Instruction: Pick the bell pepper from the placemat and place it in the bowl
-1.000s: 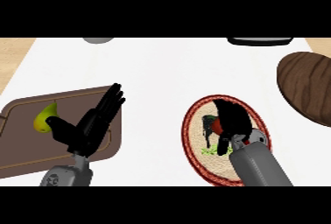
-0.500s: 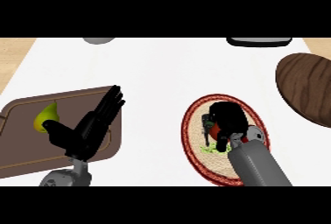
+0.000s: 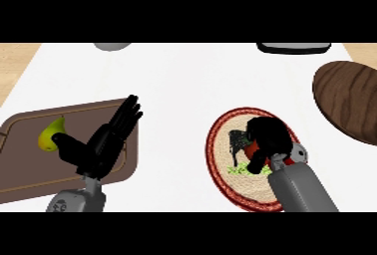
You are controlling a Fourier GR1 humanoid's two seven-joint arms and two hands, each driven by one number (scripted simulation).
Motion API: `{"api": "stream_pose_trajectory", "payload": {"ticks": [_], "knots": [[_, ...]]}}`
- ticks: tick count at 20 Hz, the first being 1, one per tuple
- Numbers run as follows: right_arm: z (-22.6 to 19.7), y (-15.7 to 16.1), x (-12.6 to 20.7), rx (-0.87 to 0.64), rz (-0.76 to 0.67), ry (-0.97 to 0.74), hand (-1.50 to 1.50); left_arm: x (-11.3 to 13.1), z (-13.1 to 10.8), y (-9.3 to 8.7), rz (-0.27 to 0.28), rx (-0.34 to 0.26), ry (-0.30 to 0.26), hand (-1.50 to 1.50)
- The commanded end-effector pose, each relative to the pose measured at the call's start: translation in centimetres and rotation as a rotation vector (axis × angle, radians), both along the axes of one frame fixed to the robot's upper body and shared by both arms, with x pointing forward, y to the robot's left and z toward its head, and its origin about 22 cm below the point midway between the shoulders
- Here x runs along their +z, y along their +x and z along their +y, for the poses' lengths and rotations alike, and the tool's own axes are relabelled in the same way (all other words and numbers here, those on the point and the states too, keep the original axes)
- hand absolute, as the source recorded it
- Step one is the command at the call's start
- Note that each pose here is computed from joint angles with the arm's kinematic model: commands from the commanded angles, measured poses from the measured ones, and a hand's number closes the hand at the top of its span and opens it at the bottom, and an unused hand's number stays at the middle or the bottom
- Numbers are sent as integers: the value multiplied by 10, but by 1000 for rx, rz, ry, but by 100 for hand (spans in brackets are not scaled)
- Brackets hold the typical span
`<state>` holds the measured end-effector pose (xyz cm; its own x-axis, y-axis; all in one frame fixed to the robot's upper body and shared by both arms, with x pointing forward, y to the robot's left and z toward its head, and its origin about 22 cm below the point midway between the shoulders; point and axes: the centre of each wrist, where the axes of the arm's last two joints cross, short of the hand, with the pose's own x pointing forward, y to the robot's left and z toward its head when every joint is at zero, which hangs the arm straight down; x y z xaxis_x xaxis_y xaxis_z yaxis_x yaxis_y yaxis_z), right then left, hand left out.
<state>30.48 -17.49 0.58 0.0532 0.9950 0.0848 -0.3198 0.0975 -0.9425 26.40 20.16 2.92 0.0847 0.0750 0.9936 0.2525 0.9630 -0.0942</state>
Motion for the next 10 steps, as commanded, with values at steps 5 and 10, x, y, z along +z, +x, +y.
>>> {"api": "stream_pose_trajectory", "payload": {"ticks": [5, 10], "knots": [[-54, -19, 5, -205, 37, -63, 150, 4, -3, 11, 14, -2, -15, 0], [-61, -40, 47, -263, -140, -35, 150, 4, 8, -8, 10, 16, 5, 0]]}}
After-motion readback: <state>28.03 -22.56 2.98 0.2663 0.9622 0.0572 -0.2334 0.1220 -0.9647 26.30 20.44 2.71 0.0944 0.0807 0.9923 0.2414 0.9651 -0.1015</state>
